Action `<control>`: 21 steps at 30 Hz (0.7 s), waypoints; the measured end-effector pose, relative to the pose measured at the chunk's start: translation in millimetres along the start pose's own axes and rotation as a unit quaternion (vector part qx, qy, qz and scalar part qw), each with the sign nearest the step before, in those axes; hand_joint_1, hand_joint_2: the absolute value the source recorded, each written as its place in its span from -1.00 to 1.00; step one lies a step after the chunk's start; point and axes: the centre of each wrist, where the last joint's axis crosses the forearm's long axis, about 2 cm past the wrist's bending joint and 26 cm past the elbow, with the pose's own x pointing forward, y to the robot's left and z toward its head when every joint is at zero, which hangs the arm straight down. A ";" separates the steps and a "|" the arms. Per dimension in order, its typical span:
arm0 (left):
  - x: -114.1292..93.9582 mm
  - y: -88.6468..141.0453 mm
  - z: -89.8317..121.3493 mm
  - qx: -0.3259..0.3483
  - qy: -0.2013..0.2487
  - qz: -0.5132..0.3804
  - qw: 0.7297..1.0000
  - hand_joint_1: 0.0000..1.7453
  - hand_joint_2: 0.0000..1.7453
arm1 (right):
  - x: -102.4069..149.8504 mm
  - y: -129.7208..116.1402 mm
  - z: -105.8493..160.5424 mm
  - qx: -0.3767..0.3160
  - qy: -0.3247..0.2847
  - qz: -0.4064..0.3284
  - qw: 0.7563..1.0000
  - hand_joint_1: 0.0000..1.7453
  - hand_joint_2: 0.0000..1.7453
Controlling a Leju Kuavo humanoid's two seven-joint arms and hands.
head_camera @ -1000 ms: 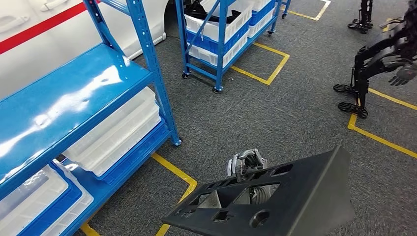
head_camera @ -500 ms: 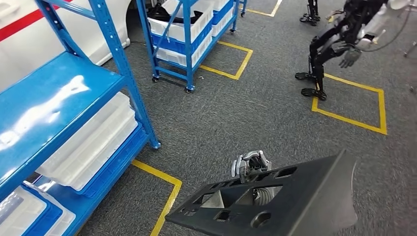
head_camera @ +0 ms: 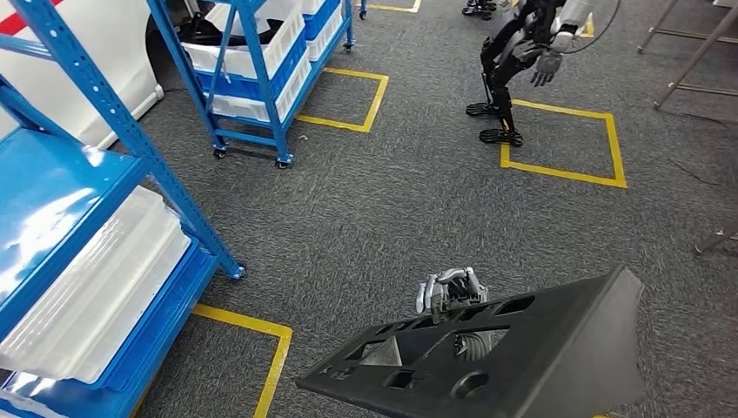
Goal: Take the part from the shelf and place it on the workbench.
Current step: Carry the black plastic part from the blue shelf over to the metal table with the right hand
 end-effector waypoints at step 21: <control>-1.6 1.7 0.7 0.005 -0.001 -0.005 1.000 -1.00 1.00 | 2.3 -0.3 0.7 -0.009 -0.003 0.004 1.000 1.00 1.00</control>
